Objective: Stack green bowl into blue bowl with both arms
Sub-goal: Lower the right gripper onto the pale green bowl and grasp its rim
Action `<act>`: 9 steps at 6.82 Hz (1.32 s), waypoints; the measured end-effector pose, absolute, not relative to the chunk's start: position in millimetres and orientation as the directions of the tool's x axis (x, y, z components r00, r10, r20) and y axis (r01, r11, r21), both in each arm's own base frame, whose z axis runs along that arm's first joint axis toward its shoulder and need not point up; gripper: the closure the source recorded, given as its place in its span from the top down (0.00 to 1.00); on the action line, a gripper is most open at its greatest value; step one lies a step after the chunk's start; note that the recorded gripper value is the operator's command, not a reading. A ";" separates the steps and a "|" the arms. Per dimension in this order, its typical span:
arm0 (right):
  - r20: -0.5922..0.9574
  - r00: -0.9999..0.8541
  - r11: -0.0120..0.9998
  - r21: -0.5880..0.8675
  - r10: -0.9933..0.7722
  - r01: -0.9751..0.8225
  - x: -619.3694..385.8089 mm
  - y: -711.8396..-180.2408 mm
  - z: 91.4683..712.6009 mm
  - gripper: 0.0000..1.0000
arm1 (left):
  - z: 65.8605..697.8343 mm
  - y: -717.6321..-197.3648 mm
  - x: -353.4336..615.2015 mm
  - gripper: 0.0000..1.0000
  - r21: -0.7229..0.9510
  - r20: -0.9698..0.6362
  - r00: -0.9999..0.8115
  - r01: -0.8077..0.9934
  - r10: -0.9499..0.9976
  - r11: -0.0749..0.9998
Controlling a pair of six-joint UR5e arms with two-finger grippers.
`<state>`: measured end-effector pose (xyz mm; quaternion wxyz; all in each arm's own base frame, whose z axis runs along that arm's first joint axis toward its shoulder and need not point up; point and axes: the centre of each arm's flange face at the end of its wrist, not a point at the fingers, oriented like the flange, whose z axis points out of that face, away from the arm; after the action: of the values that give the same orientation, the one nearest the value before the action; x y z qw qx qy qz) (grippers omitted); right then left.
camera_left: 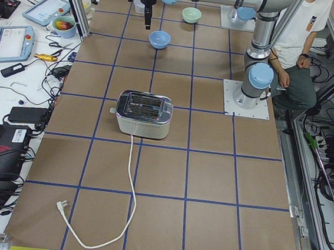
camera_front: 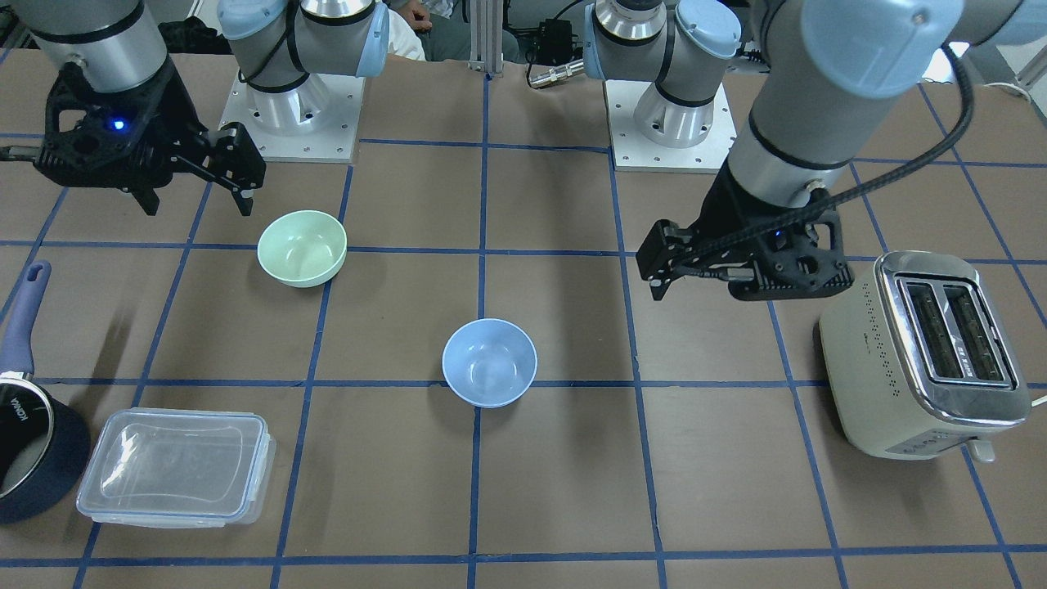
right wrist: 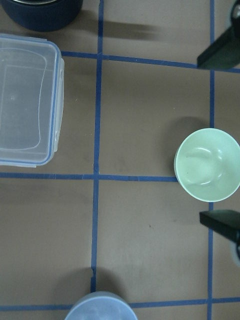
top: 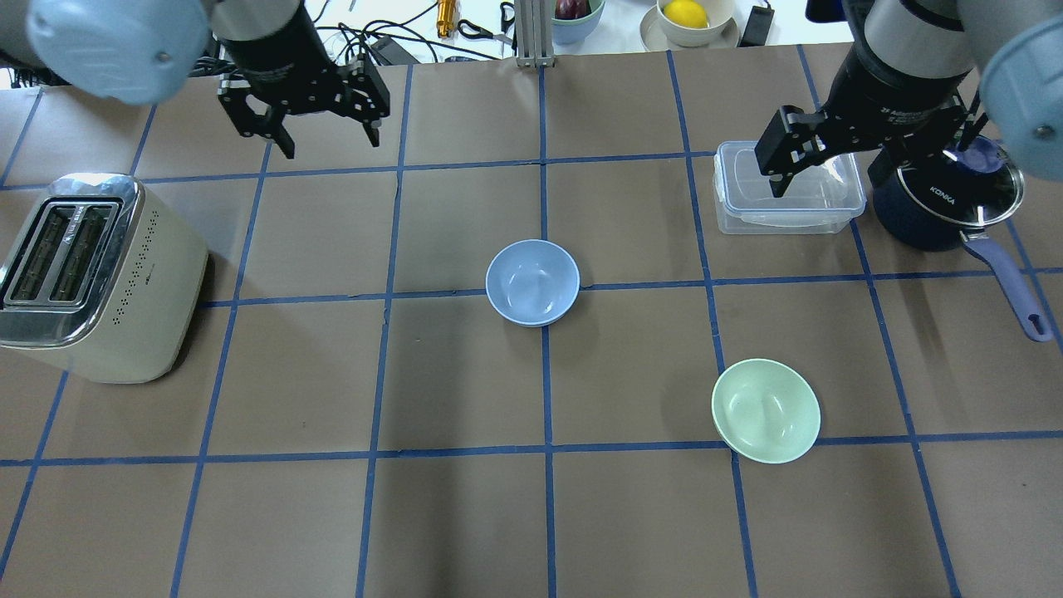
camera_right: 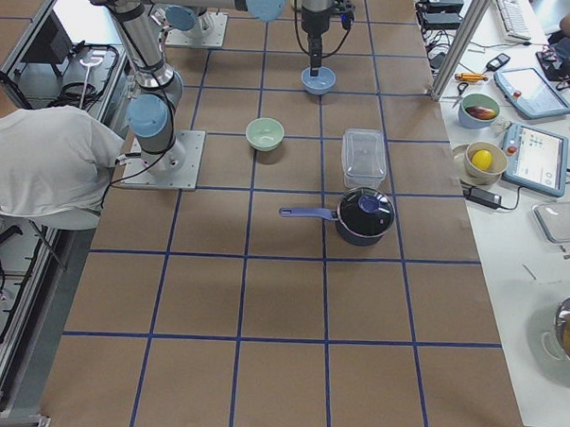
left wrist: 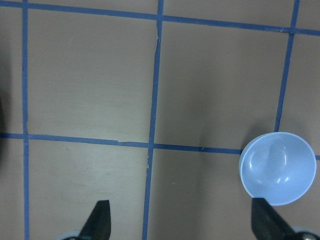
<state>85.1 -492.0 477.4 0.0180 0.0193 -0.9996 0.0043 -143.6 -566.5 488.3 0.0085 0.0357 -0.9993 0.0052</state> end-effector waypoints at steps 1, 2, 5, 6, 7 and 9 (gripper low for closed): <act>0.024 -0.999 0.998 0.051 -0.026 -0.025 58.5 -501.0 450.2 1.00 | 502.3 -547.7 -137.1 1.00 -0.005 0.015 -0.999 -0.043 -0.043 0.999; 0.004 -1.000 0.993 0.118 -0.006 -0.006 39.7 -500.6 413.9 1.00 | 505.9 -536.2 -132.5 1.00 -0.023 0.013 -1.000 -0.015 -0.015 1.000; 0.000 -1.000 0.956 0.293 -0.001 -0.001 29.5 -458.0 306.9 1.00 | 524.3 -519.3 -121.0 1.00 -0.091 0.004 -0.997 0.070 0.071 0.993; 0.027 -1.000 0.938 0.347 -0.009 0.001 27.4 -440.6 282.5 1.00 | 524.0 -517.1 -119.7 1.00 -0.090 0.004 -0.997 0.075 0.076 0.993; 0.040 -0.999 0.924 0.383 -0.009 0.007 26.0 -425.0 260.4 1.00 | 523.6 -515.0 -118.6 1.00 -0.089 0.002 -0.997 0.077 0.077 0.993; 0.051 -0.999 0.933 0.358 0.004 0.022 25.6 -398.3 216.3 0.68 | 528.5 -509.8 -115.2 1.00 -0.091 -0.004 -0.997 0.073 0.073 0.993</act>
<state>25.6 -398.3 216.3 0.0246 -0.0068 -0.9829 -0.1824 -115.2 -509.8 528.5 -0.0002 -0.0364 -0.9983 0.0456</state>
